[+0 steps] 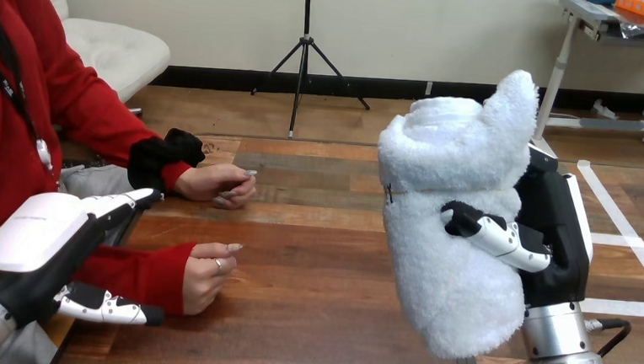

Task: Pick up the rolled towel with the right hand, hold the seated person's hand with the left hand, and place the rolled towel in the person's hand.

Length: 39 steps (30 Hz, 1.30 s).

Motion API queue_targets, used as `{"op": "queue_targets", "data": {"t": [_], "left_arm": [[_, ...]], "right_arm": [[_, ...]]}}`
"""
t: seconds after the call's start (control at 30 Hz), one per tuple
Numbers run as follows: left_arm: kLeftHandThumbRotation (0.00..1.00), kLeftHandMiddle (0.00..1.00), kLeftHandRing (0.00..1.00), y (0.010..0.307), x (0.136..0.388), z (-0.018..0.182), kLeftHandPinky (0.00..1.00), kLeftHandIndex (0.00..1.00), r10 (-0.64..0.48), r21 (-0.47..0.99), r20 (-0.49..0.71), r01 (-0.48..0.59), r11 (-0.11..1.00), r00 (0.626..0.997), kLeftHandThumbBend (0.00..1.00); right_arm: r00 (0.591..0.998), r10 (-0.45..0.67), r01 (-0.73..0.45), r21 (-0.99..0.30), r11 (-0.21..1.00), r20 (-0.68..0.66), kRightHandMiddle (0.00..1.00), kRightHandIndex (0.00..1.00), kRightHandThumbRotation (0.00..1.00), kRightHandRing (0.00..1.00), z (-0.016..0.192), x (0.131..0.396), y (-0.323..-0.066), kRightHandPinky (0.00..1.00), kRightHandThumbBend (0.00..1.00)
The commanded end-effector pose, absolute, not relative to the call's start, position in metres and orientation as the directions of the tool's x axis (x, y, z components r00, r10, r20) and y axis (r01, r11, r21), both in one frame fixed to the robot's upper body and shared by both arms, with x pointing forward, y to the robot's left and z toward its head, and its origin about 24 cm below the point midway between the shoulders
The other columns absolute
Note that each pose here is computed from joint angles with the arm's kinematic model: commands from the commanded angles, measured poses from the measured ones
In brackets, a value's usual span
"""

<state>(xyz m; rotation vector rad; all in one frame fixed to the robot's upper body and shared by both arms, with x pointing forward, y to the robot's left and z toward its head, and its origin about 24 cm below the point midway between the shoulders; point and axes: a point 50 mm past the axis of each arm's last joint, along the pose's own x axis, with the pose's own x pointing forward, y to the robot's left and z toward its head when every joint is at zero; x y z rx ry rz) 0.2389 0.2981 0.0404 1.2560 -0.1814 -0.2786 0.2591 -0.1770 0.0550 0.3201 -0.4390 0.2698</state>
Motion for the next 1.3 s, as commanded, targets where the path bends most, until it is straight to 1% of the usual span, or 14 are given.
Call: {"op": "queue_targets", "data": {"t": [0.0, 0.2, 0.27, 0.4, 0.7, 0.73, 0.87, 1.03, 1.27], "left_arm": [[0.41, 0.85, 0.83, 0.301, 0.259, 0.057, 0.79, 0.88, -0.303, 0.965, 0.031, 0.050, 0.256, 0.952, 1.00], [0.42, 0.85, 0.84, 0.304, 0.264, 0.052, 0.79, 0.88, -0.285, 0.967, -0.001, 0.073, 0.242, 0.959, 1.00], [0.42, 0.85, 0.83, 0.305, 0.265, 0.050, 0.78, 0.88, -0.279, 0.967, -0.001, 0.072, 0.245, 0.960, 1.00], [0.42, 0.85, 0.82, 0.307, 0.268, 0.046, 0.76, 0.88, -0.266, 0.972, -0.036, 0.095, 0.215, 0.963, 1.00], [0.47, 0.84, 0.82, 0.308, 0.273, 0.036, 0.75, 0.87, -0.233, 0.973, -0.072, 0.119, 0.196, 0.970, 1.00], [0.49, 0.83, 0.80, 0.308, 0.274, 0.036, 0.74, 0.87, -0.233, 0.974, -0.074, 0.120, 0.193, 0.970, 1.00], [0.51, 0.82, 0.79, 0.308, 0.275, 0.033, 0.73, 0.86, -0.223, 0.974, -0.079, 0.123, 0.190, 0.972, 1.00], [0.51, 0.79, 0.75, 0.307, 0.278, 0.029, 0.71, 0.83, -0.210, 0.974, -0.084, 0.124, 0.187, 0.974, 1.00], [0.49, 0.77, 0.73, 0.304, 0.280, 0.026, 0.69, 0.81, -0.207, 0.973, -0.097, 0.137, 0.187, 0.973, 1.00]], "right_arm": [[0.812, 0.195, -0.359, 0.207, 0.910, 0.550, 0.14, 0.20, 0.00, 0.07, 0.080, 0.263, -0.172, 0.01, 0.48], [0.803, 0.197, -0.359, 0.193, 0.913, 0.563, 0.14, 0.19, 0.00, 0.07, 0.082, 0.261, -0.172, 0.01, 0.48], [0.797, 0.200, -0.370, 0.199, 0.907, 0.569, 0.14, 0.19, 0.00, 0.07, 0.083, 0.261, -0.172, 0.01, 0.48], [0.795, 0.197, -0.361, 0.188, 0.913, 0.573, 0.14, 0.19, 0.00, 0.07, 0.086, 0.259, -0.171, 0.01, 0.48], [0.792, 0.189, -0.352, 0.180, 0.918, 0.581, 0.13, 0.18, 0.00, 0.06, 0.089, 0.255, -0.171, 0.01, 0.49], [0.791, 0.190, -0.351, 0.178, 0.919, 0.581, 0.13, 0.18, 0.00, 0.06, 0.090, 0.255, -0.171, 0.01, 0.49], [0.789, 0.191, -0.345, 0.165, 0.924, 0.584, 0.13, 0.18, 0.00, 0.06, 0.091, 0.254, -0.171, 0.01, 0.49], [0.790, 0.187, -0.348, 0.176, 0.921, 0.584, 0.13, 0.18, 0.00, 0.06, 0.092, 0.253, -0.170, 0.01, 0.49], [0.788, 0.190, -0.355, 0.180, 0.917, 0.586, 0.13, 0.18, 0.00, 0.06, 0.094, 0.251, -0.169, 0.01, 0.48]]}}
